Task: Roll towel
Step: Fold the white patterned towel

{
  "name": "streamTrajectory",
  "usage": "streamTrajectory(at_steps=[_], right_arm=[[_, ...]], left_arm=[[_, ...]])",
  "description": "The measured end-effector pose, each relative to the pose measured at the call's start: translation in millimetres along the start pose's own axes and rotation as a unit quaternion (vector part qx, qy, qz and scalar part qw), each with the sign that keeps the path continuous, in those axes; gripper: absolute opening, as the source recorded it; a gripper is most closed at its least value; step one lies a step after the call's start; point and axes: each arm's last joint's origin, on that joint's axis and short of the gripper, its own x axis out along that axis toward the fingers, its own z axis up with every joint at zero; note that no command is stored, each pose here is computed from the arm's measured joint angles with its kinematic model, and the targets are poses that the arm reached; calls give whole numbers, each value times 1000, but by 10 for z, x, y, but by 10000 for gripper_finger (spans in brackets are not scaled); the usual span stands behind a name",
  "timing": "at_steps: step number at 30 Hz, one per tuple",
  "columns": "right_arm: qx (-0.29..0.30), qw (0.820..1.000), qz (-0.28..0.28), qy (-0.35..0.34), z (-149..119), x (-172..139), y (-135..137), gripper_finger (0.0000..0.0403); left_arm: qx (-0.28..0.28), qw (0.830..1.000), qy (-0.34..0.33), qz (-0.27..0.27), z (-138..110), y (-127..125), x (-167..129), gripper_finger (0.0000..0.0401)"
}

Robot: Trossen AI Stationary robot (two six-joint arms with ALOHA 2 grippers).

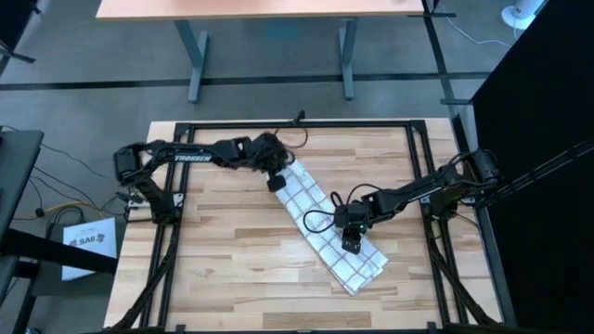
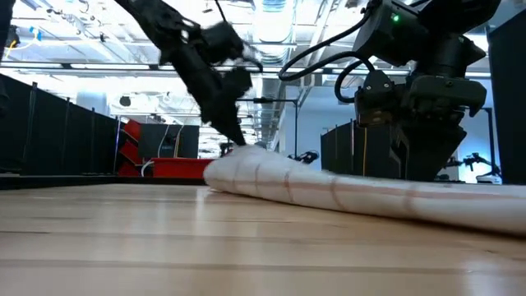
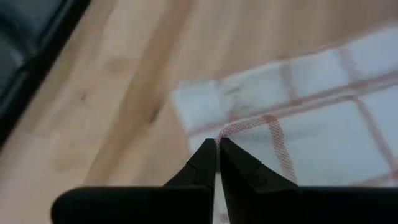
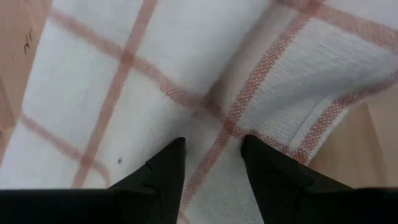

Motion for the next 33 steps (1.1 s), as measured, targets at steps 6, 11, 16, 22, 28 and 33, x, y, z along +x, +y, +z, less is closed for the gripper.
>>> streamTrajectory(at_steps=[6, 11, 16, 22, 28, 33], right_arm=[[0, 1000, 0, 1, -1, -1, -1, 152], [2, 1000, 1, 4, -4, 0, -3, 152], [1, 1000, 2, 4, -3, -1, -4, 152], [1, 1000, 4, 0, 4, -9, 1, 152], [8, 1000, 4, -6, 12, -290, 65, 152], [13, 997, 64, -47, -106, -515, 430, 152]], left_arm=[[-9, 994, 104, -30, 88, 143, 314, 4], [23, 993, 114, -33, 216, 164, 264, 37], [37, 995, 86, -30, 370, 170, 44, 95], [49, 996, 71, 0, 470, 189, -216, 154], [62, 990, 123, -12, 373, 95, -358, 163], [74, 985, 156, -22, 311, 8, -358, 160]])
